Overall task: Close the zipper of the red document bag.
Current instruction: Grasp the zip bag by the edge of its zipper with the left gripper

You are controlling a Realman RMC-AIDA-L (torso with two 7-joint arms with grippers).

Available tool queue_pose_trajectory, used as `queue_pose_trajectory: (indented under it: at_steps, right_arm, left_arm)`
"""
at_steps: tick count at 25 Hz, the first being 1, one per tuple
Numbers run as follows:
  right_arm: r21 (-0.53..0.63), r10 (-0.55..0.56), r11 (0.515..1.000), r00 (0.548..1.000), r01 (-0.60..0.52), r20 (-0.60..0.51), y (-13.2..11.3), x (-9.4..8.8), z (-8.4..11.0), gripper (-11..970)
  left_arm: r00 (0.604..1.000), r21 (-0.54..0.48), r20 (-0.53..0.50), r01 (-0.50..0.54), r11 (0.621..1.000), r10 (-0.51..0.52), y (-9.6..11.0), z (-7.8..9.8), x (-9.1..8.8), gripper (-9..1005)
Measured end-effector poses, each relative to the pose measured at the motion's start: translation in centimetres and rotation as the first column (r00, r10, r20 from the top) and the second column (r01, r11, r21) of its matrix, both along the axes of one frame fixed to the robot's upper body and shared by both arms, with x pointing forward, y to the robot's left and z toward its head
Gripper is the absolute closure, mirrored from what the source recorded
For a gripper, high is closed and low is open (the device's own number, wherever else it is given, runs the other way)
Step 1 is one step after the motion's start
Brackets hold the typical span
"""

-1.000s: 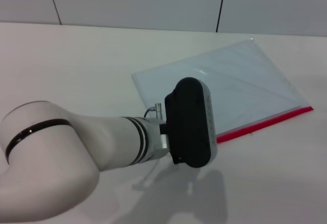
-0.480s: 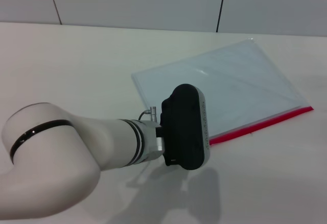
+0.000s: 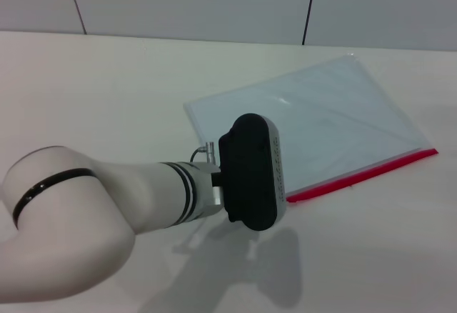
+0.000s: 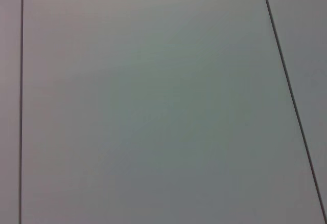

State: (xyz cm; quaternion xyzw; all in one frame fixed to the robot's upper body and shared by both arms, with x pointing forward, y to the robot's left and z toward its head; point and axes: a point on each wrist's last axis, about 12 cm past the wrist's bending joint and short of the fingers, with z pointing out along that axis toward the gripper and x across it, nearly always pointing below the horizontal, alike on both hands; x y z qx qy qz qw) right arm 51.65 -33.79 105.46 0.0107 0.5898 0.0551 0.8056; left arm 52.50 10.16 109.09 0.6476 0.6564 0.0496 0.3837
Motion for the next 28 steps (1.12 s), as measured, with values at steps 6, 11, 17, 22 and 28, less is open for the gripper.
queue_pose_trajectory:
  at_steps: [6,11,17,22,28]
  right_arm:
    - [0.002,-0.003,1.000,1.000,0.003,0.001,-0.06,-0.07,0.00,83]
    - [0.002,-0.002,1.000,1.000,0.002,0.002,-0.05,-0.04,0.02,83]
    - [0.004,0.000,1.000,1.000,0.000,0.003,0.05,-0.04,0.01,83]
    - [0.005,0.000,1.000,1.000,0.000,0.004,0.06,-0.06,0.00,83]
    - [0.005,-0.002,1.000,1.000,0.002,0.004,0.01,-0.08,0.00,83]
  left_arm:
    - [1.000,0.007,-0.004,-0.008,1.000,0.008,0.14,-0.25,0.27,317]
    - [1.000,0.002,0.003,-0.012,1.000,0.012,0.26,-0.35,0.48,320]
    - [1.000,0.009,0.002,-0.012,1.000,0.012,0.32,-0.53,0.55,323]
    - [1.000,0.012,0.000,-0.014,1.000,0.014,0.31,-0.61,0.67,607]
    - [1.000,0.014,0.000,-0.012,1.000,0.012,0.31,-0.63,0.70,799]
